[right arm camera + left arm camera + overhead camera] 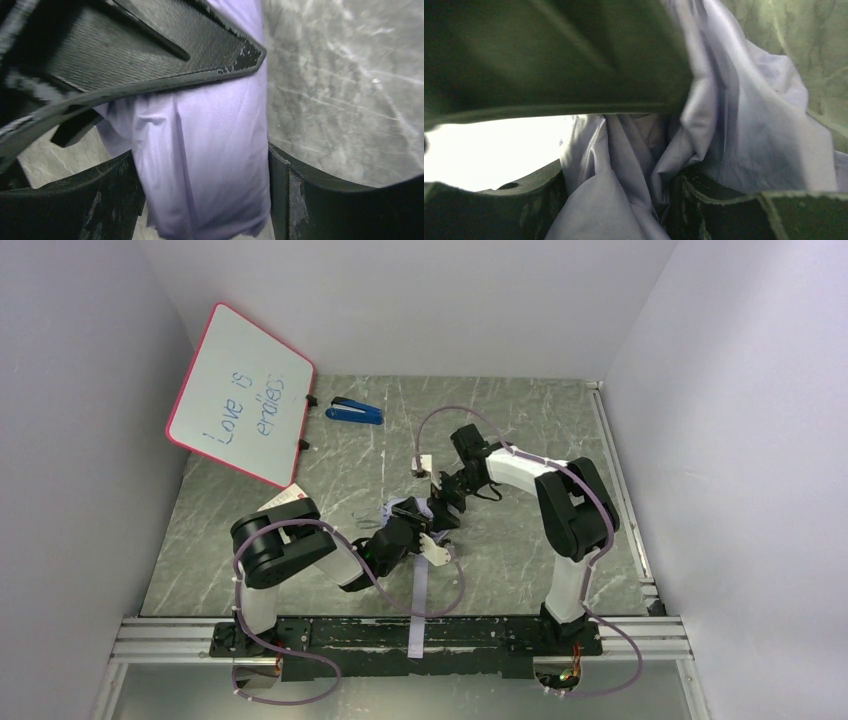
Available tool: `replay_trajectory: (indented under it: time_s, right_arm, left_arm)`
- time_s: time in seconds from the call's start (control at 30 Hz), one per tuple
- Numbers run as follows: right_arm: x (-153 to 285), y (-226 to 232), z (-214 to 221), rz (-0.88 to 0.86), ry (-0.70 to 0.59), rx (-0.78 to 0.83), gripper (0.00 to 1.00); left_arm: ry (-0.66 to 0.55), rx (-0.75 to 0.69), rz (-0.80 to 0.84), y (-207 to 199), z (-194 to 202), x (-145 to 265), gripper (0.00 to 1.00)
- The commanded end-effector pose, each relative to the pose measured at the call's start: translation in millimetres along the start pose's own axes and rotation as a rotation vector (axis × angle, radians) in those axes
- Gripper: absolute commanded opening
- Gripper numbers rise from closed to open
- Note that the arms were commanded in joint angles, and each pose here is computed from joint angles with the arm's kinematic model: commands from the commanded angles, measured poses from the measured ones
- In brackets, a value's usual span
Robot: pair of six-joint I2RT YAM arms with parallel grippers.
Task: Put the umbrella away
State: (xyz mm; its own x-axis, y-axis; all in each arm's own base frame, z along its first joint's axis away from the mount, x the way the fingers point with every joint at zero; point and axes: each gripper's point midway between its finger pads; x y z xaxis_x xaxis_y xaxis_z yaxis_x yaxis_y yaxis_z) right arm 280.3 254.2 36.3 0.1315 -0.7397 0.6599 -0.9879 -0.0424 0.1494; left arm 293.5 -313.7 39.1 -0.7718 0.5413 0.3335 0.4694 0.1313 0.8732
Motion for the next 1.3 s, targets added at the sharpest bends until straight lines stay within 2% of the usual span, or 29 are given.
replay_trajectory:
  time_s: [0.0,0.13,0.23,0.33,0.4,0.47,0.6,0.7,0.77,0.93,1.1,1.2,1.27]
  right_arm:
    - [-6.5,1.7,29.8,-0.01,0.142,-0.034,0.79]
    - [-14.0,2.7,44.5,-0.026,0.196,-0.058,0.75]
    - [-17.5,3.1,51.9,-0.038,0.218,-0.069,0.66]
    - [-18.6,0.9,52.0,-0.022,0.216,-0.07,0.53]
    - [-18.6,-1.7,48.5,0.003,0.197,-0.067,0.42]
    - [-17.5,-2.4,44.3,0.023,0.176,-0.059,0.37]
    - [-15.3,-4.7,44.6,0.066,0.17,-0.05,0.31]
    - [-14.6,-7.5,47.7,0.096,0.176,-0.042,0.28]
    - [-14.4,-10.3,48.2,0.117,0.174,-0.037,0.25]
    - [-12.1,-20.1,46.0,0.181,0.164,-0.011,0.21]
    - [-6.4,-29.6,44.7,0.248,0.166,0.017,0.2]
    - [-3.8,-35.0,46.3,0.294,0.178,0.038,0.2]
    - [-3.0,-37.6,48.5,0.328,0.2,0.058,0.2]
  left_arm:
    - [0.118,-0.064,0.09,-31.4,34.5,9.3,0.05]
    - [0.125,-0.055,0.08,-29.5,33.7,7.3,0.05]
    - [0.123,-0.042,0.068,-26.4,31.8,5.6,0.05]
    - [0.118,-0.021,0.048,-21.2,28.0,4.1,0.07]
    - [0.118,-0.005,0.031,-16.7,26.6,3.7,0.13]
    - [0.11,0.01,0.009,-10.3,23.5,3.8,0.23]
    - [0.094,0.05,-0.067,10.1,17.6,7.0,0.44]
    - [0.079,0.112,-0.123,30.9,9.6,12.3,0.55]
    - [0.068,0.157,-0.137,42.5,4.0,17.0,0.69]
    - [0.032,0.3,-0.119,61.9,-7.7,35.6,0.88]
    - [-0.043,0.408,-0.036,61.5,-17.2,65.0,0.88]
    - [-0.107,0.442,0.085,54.5,-29.1,87.3,0.79]
    - [-0.164,0.521,0.083,66.4,-35.8,103.9,0.78]
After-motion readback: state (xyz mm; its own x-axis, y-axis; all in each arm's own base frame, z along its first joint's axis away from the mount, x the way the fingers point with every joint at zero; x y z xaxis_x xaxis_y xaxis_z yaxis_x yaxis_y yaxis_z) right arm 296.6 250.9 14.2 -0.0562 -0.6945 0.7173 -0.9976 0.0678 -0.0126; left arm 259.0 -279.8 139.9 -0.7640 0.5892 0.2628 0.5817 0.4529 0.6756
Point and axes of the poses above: each gripper's point midway between its finger pads, its own x axis back along the fingers, its own y axis along the line the jaws close on, z = x × y, and after that the axes turned 5 degrees about x, right-handed
